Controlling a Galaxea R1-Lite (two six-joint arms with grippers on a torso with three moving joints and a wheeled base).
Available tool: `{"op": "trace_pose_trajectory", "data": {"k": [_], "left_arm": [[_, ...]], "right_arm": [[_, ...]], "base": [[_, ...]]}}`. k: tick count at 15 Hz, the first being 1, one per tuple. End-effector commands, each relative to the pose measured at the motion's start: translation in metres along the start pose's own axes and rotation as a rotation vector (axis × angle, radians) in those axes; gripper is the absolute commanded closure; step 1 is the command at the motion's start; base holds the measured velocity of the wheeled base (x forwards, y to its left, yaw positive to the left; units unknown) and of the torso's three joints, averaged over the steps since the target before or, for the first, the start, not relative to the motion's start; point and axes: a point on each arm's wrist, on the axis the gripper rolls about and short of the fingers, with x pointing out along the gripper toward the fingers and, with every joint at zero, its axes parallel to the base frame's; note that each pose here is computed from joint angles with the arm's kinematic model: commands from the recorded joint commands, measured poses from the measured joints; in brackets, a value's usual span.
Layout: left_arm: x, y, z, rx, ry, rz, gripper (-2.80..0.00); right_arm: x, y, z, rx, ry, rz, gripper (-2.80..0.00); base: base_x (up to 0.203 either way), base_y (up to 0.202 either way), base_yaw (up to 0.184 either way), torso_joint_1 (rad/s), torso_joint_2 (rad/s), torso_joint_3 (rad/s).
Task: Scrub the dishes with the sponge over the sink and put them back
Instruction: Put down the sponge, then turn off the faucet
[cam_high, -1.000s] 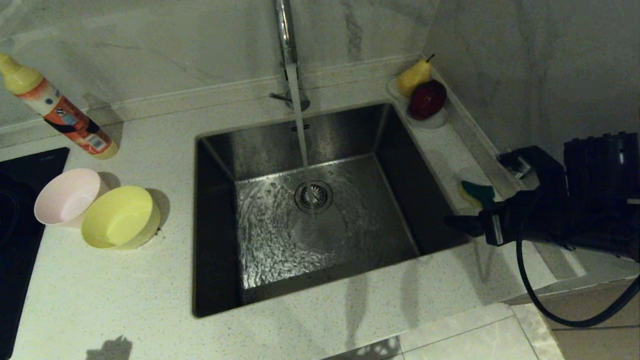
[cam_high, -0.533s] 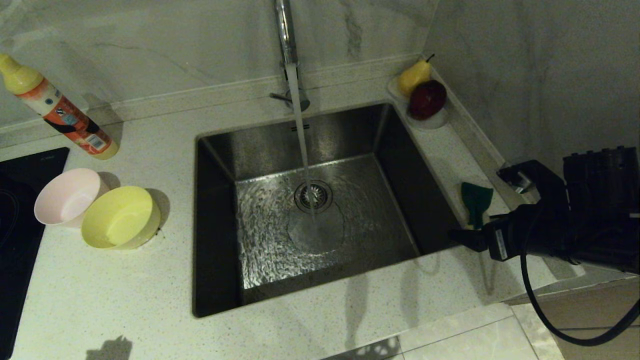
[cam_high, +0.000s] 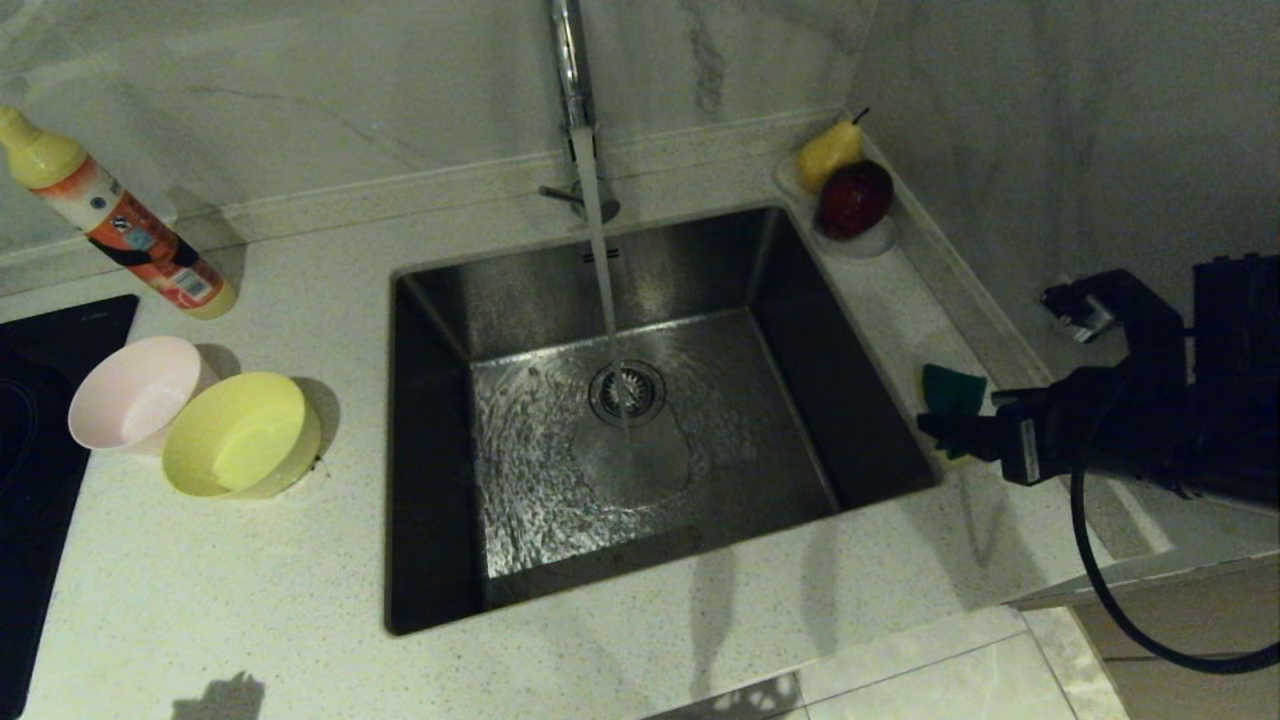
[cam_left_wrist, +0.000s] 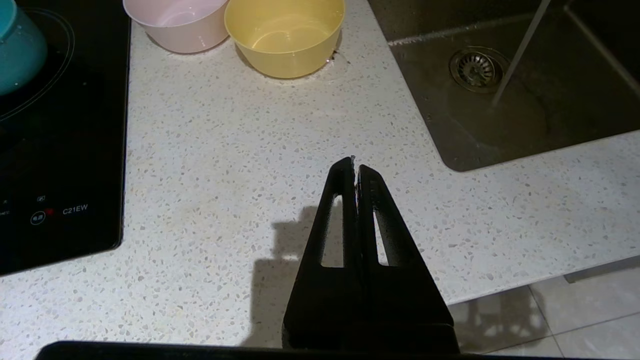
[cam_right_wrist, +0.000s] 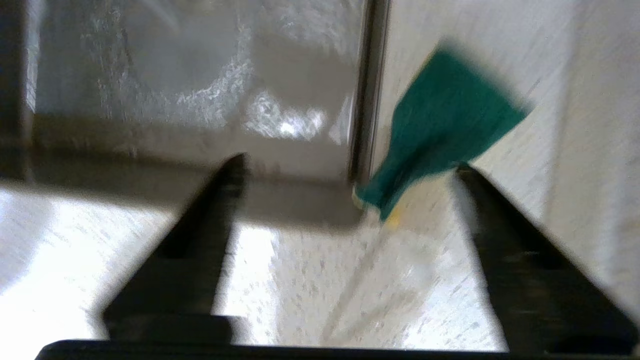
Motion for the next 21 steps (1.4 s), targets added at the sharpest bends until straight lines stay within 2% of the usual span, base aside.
{"op": "trace_pose_trajectory", "data": {"k": [1,7,9,11,14,16,21], "left_arm": [[0.002,-0.001,-0.011,0.001,0.039,-0.002,0.0],[0.002,-0.001,-0.011,0.001,0.04,-0.002,0.0],[0.002,-0.001,-0.011,0.001,0.039,-0.002,0.0],[0.002,-0.001,-0.011,0.001,0.039,-0.002,0.0],[0.002,-0.001,-0.011,0.001,0.039,-0.002,0.0],[0.002,-0.001,-0.011,0.001,0.04,-0.002,0.0],[0.002,-0.001,-0.011,0.001,0.039,-0.002,0.0]], "right_arm": [[-0.022,0.001,0.019,-0.009,-0.103,0.001,0.0],[-0.087,0.007,0.042,-0.034,-0.312,0.043,0.0],[-0.118,0.007,0.044,-0.044,-0.389,0.069,0.0],[-0.145,0.008,0.038,-0.051,-0.415,0.096,0.0],[-0.19,0.006,0.022,-0.058,-0.431,0.104,0.0],[-0.212,0.007,0.003,-0.053,-0.409,0.079,0.0],[-0.25,0.018,-0.064,-0.052,-0.426,0.026,0.0]], "base": [[0.0,0.0,0.0,0.0,0.0,0.0],[0.0,0.0,0.0,0.0,0.0,0.0],[0.0,0.0,0.0,0.0,0.0,0.0],[0.0,0.0,0.0,0.0,0.0,0.0],[0.0,0.0,0.0,0.0,0.0,0.0],[0.0,0.0,0.0,0.0,0.0,0.0],[0.0,0.0,0.0,0.0,0.0,0.0]]}}
